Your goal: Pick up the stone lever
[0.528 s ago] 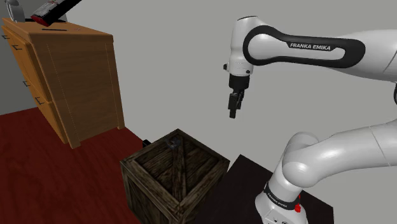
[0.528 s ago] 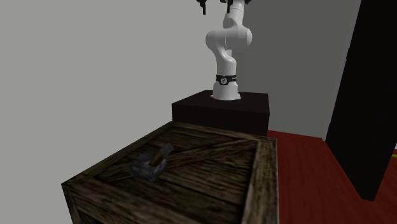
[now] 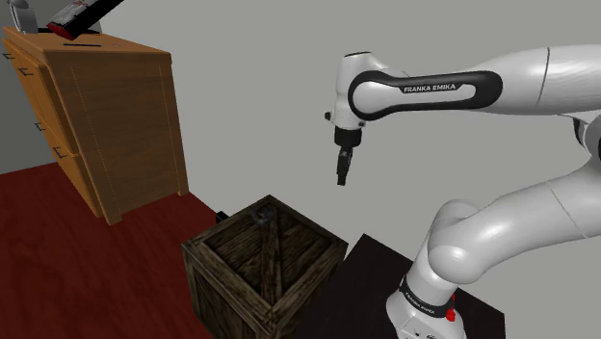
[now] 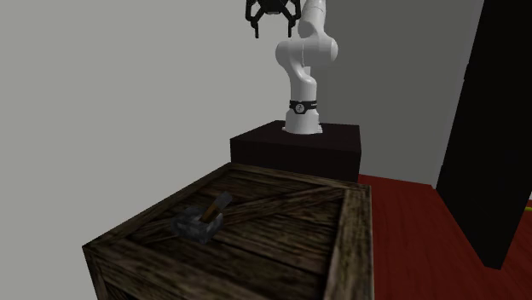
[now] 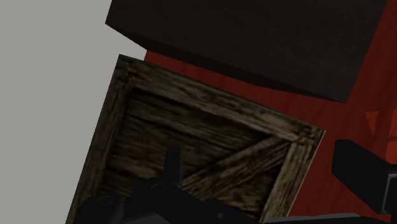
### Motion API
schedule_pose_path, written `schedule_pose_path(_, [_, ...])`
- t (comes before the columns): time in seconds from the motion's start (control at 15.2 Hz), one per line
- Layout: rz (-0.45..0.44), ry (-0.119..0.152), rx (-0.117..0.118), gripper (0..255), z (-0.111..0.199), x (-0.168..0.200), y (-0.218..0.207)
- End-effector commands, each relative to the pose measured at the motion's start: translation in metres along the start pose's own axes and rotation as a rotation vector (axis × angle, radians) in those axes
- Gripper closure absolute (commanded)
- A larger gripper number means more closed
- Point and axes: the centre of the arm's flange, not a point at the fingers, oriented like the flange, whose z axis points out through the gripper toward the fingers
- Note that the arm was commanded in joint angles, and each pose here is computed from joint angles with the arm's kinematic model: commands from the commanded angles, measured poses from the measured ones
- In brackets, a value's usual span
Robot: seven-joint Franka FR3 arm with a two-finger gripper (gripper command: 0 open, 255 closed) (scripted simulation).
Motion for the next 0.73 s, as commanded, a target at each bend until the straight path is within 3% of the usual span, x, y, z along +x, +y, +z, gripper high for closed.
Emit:
schedule_pose_path(0.0, [-0.062,0.009,-0.008,0,0.015,0.009,0.016])
schedule_pose_path(0.66, [-0.355,0.040,-0.037,0,0.095,0.085,0.079])
